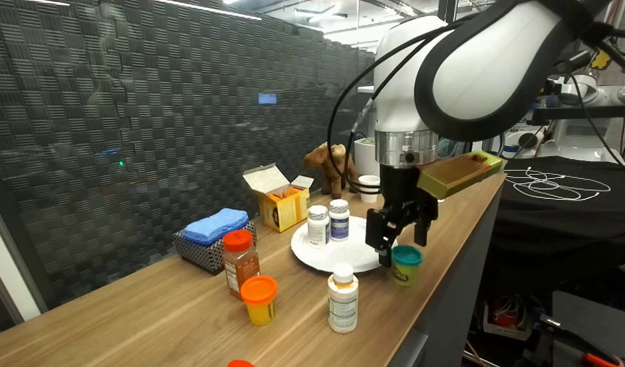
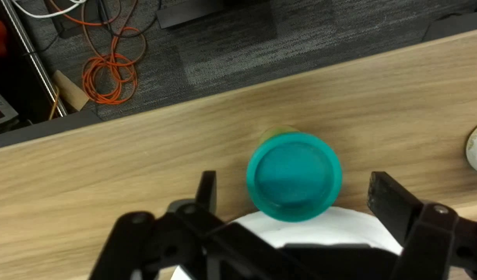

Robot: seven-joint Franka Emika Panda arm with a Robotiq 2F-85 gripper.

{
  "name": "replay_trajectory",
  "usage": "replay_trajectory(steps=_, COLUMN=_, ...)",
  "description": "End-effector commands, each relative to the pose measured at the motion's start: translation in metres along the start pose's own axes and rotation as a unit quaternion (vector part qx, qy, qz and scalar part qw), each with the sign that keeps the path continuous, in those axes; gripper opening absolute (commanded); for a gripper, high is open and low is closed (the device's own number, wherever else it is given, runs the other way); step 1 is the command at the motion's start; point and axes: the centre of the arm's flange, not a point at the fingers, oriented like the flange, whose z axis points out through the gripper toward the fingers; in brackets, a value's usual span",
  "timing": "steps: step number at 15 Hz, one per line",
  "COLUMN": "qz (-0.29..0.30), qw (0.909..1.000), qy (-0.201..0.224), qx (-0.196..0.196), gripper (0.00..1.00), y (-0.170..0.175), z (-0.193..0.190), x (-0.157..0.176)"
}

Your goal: Put the containers and strawberry toy on the white plate

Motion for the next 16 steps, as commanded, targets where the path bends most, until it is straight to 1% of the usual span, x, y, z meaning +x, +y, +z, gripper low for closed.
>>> replay_trajectory(steps=1, qz=0.009, qw=0.9999, qy=0.008, qx=0.012, gripper=1.0, y=-0.002, z=-0.002, x=-0.017)
replay_trajectory(steps=2, qz=0.01, qw=0.9998, qy=0.004, qx=0.015, gripper=1.0, y=-0.002, z=-0.001, x=-0.019)
replay_trajectory(steps=3, qz=0.013, qw=0.9998, qy=0.002, qx=0.018, gripper=0.75, y=-0.002, z=0.0, x=-0.019)
replay_trajectory(steps=4, qz=0.015, qw=0.9997, qy=0.002, qx=0.018, gripper=0.74, y=-0.002, z=0.001, x=-0.019)
replay_trajectory(steps=9, qz=0.021, qw=0.9995, qy=0.016, qx=0.018, gripper=0.33, y=0.001, z=0.002, x=-0.017)
replay_trajectory(steps=10, qz=0.022, qw=0.9994, qy=0.017, qx=0.019, gripper=0.28, y=0.001, z=0.001, x=-0.016)
replay_trajectory(steps=14, qz=0.023, qw=0.9993, qy=0.02, qx=0.022, gripper=0.24, y=0.006, z=-0.014, x=-0.013)
replay_trajectory(steps=16, qz=0.04, qw=0.9989, qy=0.024, qx=0.009, gripper=0.24, y=0.011, z=-0.029, x=-0.008)
